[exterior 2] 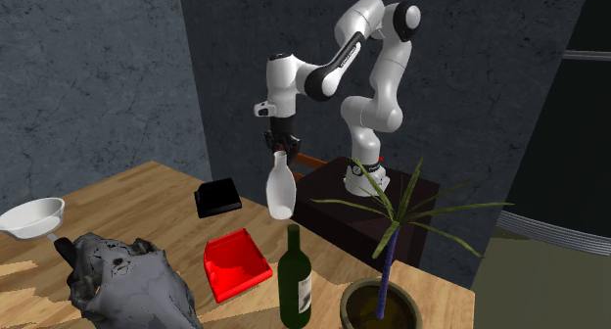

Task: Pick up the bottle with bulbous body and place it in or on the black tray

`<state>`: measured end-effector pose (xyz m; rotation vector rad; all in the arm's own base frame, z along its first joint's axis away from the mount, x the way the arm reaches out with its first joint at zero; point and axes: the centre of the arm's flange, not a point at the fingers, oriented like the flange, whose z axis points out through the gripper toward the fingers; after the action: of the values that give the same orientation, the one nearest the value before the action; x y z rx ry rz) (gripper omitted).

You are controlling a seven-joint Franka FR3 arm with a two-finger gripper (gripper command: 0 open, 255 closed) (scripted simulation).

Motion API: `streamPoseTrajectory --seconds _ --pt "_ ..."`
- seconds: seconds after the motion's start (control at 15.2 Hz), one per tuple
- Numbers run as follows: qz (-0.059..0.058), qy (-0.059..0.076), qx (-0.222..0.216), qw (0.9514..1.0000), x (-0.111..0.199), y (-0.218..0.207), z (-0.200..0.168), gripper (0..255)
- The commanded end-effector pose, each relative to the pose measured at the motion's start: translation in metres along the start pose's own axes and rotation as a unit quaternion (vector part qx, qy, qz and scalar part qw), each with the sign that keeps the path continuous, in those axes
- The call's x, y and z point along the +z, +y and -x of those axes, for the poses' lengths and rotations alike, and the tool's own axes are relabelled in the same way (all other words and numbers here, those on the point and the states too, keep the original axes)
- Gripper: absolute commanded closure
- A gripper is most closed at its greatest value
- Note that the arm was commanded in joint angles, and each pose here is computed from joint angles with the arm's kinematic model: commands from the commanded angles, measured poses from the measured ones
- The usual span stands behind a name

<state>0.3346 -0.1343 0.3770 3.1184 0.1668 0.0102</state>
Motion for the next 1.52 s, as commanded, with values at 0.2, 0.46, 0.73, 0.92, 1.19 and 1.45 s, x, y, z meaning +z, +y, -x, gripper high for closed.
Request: streamPoseTrajectory --seconds 0.2,0.46,0.73,0.92,1.19,1.45 --pt "0.0 0.0 0.0 1.0 -0.027 0.002 -0.001 255" --pt "0.0 0.0 0.0 1.0 -0.048 0.002 -0.001 255" --pt "0.0 0.0 0.0 1.0 -0.064 0.015 -0.001 255" --pt "0.0 0.0 0.0 1.0 -0.073 0.054 -0.002 255" --pt "0.0 0.0 0.0 1.0 -0.086 0.105 -0.003 255" --pt "0.0 0.0 0.0 1.0 -0.098 0.156 -0.004 255"
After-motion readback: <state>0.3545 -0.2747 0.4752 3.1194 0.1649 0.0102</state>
